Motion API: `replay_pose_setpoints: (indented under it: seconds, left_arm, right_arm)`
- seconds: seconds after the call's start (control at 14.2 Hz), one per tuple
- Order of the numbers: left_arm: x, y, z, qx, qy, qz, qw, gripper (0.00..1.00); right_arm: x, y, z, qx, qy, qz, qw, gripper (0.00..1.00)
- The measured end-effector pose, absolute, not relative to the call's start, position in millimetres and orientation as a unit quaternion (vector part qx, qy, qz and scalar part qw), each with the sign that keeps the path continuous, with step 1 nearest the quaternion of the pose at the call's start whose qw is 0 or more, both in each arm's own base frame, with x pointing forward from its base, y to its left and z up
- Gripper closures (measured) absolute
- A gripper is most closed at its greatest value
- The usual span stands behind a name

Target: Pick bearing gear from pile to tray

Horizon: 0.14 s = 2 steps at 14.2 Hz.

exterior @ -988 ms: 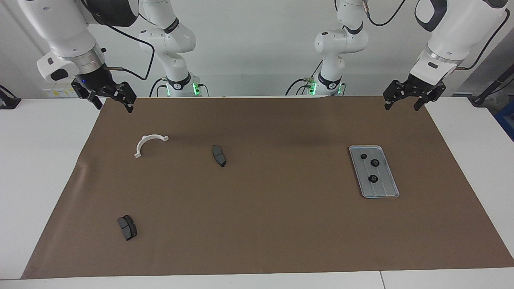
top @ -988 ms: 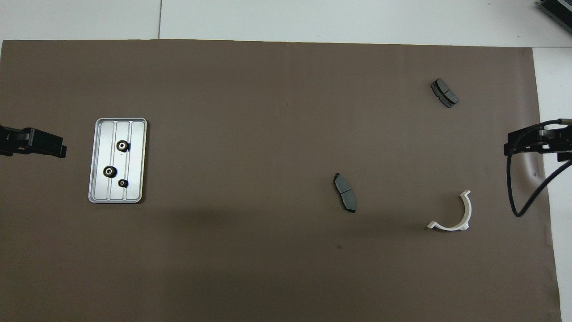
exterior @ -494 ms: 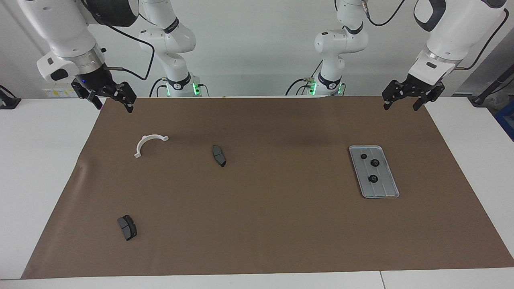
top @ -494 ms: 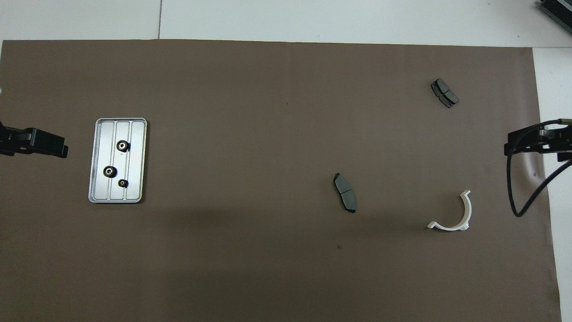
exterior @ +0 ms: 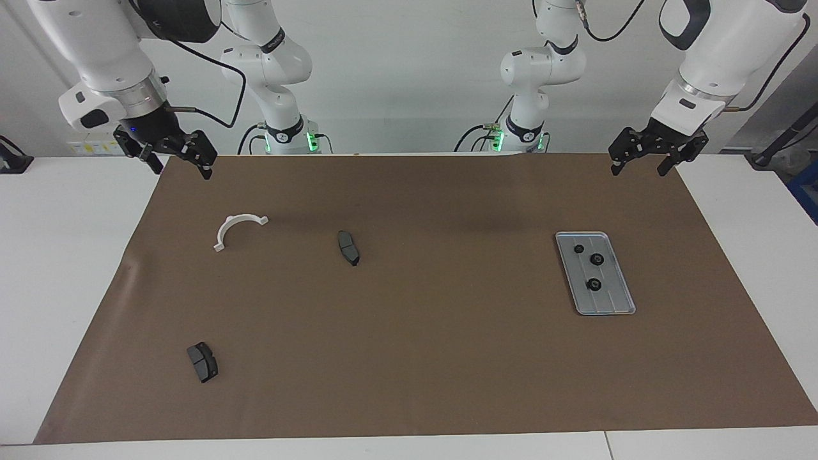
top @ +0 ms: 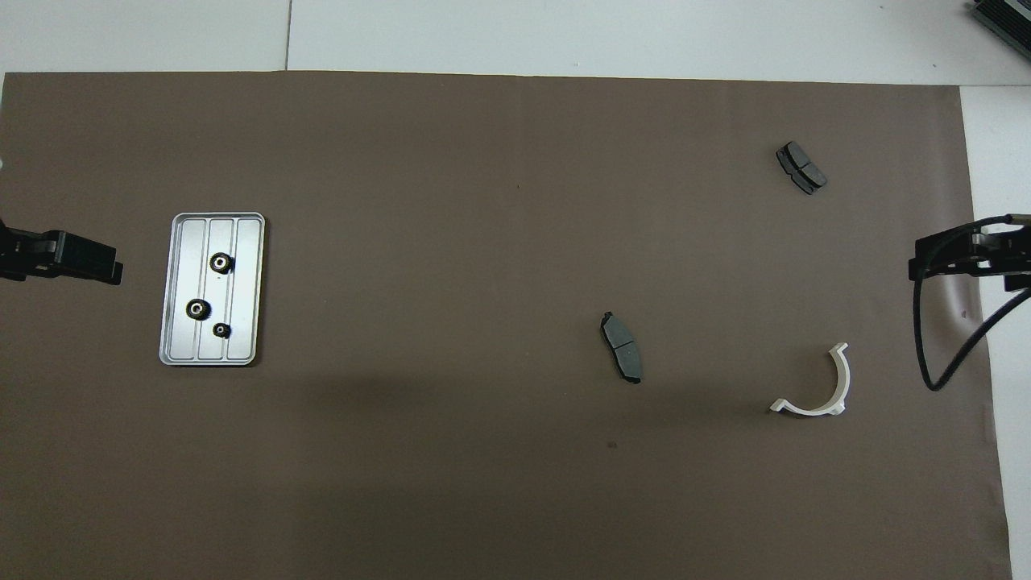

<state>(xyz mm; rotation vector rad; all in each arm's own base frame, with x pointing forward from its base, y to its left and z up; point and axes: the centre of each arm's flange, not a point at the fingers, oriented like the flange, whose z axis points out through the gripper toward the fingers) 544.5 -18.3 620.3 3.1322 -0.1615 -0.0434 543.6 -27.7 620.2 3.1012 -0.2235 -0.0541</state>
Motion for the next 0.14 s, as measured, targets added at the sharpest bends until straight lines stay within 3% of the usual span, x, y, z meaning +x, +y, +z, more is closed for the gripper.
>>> replay_pose_setpoints:
  seconds: [0.14]
  left_arm:
    - [544.5, -18.3, 620.3, 0.999, -0.051, -0.014, 0.002, 0.00]
  right_arm:
    - [543.6, -27.7, 620.2, 0.997, -0.072, -0.017, 0.016, 0.00]
